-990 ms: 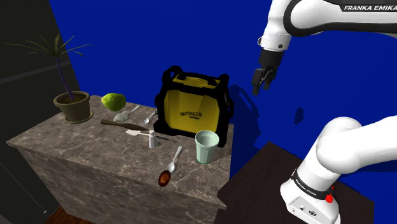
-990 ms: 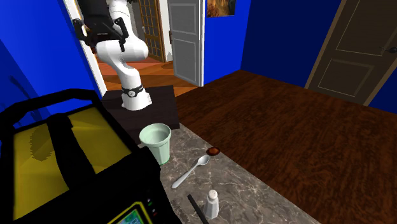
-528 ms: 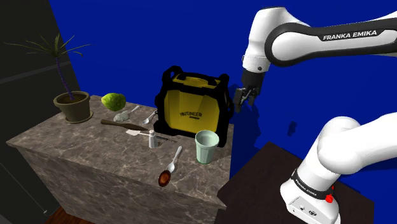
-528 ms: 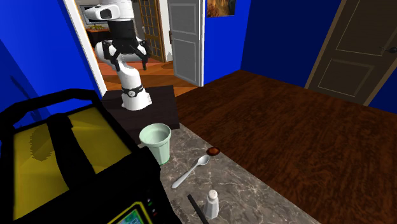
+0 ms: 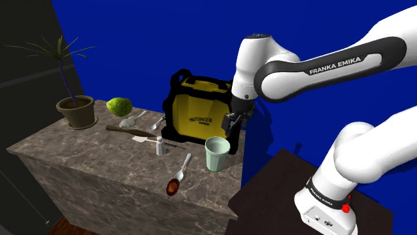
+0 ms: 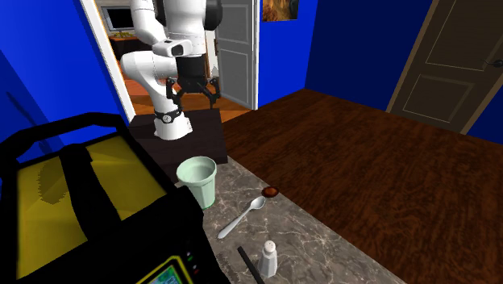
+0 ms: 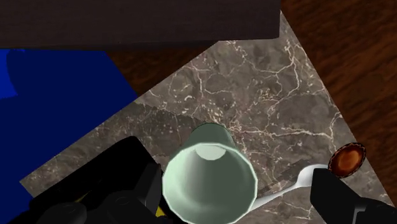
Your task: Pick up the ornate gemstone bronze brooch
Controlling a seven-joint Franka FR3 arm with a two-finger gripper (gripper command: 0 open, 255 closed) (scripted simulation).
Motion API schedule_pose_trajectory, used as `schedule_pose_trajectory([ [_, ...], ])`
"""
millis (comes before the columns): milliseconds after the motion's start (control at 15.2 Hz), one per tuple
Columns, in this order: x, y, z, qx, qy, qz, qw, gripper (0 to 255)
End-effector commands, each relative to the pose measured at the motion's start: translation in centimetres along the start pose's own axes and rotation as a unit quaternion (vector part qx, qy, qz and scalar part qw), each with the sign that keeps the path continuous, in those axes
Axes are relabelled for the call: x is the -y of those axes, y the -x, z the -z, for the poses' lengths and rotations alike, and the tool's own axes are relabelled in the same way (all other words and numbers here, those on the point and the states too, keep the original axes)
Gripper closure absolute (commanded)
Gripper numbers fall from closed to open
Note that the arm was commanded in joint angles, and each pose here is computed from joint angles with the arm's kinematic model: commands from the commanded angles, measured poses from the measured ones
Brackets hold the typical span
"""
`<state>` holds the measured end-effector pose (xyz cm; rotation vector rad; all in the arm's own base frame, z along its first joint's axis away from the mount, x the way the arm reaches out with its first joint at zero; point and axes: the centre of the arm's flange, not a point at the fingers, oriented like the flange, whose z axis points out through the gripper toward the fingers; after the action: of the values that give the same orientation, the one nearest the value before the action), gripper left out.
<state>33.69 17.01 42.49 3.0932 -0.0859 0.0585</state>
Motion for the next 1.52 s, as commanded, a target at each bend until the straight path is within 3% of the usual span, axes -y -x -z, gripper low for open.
schedule_pose_trajectory([
  [0, 2.0, -0.2, -2.0, -0.006, 0.003, -0.005, 1.0, 0],
  [1452, 22.9, -6.8, -21.9, -0.059, 0.044, -0.053, 0.9958, 0],
])
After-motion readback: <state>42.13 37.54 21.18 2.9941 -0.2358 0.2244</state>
